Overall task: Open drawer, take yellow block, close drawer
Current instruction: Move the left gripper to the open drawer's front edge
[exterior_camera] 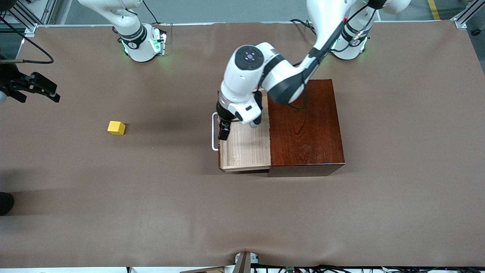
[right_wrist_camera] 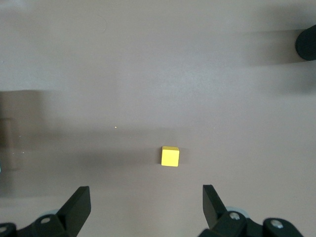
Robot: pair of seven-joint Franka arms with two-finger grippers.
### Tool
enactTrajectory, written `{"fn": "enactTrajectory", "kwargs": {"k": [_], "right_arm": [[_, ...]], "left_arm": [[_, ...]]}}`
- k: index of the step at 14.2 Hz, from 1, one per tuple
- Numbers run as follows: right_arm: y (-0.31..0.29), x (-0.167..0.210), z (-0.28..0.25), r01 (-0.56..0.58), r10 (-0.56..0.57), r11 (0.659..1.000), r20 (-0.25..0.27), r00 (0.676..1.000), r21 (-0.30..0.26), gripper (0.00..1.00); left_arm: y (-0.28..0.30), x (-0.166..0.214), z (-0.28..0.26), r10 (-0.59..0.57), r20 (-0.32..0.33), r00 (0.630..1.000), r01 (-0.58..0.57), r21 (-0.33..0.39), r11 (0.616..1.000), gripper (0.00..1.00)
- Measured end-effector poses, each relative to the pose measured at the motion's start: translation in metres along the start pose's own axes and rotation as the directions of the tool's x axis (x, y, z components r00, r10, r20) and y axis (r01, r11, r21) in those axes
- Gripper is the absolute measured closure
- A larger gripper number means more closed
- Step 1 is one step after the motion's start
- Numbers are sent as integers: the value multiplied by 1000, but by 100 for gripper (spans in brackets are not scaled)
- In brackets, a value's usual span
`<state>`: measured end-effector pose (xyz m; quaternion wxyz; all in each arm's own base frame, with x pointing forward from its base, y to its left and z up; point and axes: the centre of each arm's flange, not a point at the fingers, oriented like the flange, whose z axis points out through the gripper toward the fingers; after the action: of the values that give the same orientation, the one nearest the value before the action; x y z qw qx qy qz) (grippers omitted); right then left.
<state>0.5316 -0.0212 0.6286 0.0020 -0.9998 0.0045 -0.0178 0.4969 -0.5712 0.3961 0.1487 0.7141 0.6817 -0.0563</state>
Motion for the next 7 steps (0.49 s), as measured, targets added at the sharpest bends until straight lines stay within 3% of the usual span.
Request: {"fn": "enactTrajectory", "kwargs": {"k": [4,7], "right_arm": [[1,3,2,-1,1,1000,-3,1000,0,0],[2,4,4,-3,3,1000,-4,1000,0,0]], "left_arm": [[-20,-22,20,-31,-24,999,30,-57,998,0],[-30,-25,42,-19,-37,999,17,-52,999,0]]}}
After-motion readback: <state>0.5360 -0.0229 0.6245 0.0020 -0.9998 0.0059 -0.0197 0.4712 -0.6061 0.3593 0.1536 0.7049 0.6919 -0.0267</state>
